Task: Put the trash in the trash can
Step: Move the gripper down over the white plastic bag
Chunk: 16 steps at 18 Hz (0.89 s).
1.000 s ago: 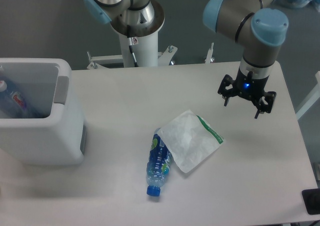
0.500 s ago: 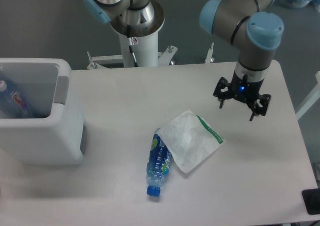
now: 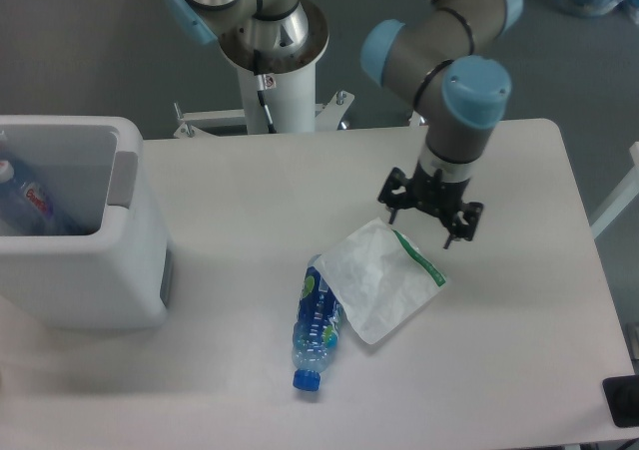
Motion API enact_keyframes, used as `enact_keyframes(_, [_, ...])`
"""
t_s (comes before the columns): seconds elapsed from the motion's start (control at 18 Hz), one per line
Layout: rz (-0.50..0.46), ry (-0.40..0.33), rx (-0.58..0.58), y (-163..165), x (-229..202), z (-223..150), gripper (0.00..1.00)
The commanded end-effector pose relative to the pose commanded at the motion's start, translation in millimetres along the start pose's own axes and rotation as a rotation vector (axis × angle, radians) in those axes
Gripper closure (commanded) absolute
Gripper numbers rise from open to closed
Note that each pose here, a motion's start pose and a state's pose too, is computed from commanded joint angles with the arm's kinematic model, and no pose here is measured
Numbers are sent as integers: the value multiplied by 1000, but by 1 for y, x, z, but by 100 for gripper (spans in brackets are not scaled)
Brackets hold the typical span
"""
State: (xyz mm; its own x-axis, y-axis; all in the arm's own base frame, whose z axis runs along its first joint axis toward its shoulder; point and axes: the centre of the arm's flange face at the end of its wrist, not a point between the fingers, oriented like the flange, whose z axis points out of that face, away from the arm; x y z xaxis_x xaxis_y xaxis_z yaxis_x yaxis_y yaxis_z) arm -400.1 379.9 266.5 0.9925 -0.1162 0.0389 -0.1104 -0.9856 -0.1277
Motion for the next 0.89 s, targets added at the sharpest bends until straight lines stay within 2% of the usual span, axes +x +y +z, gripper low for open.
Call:
enact_keyframes(0.06, [10,2,-14,0,8,4,0])
enact_keyframes(0.28, [57,-67,-114,-2,29,22,0])
enact_keyframes(0.89, [58,-137,-96,0,32,44,0])
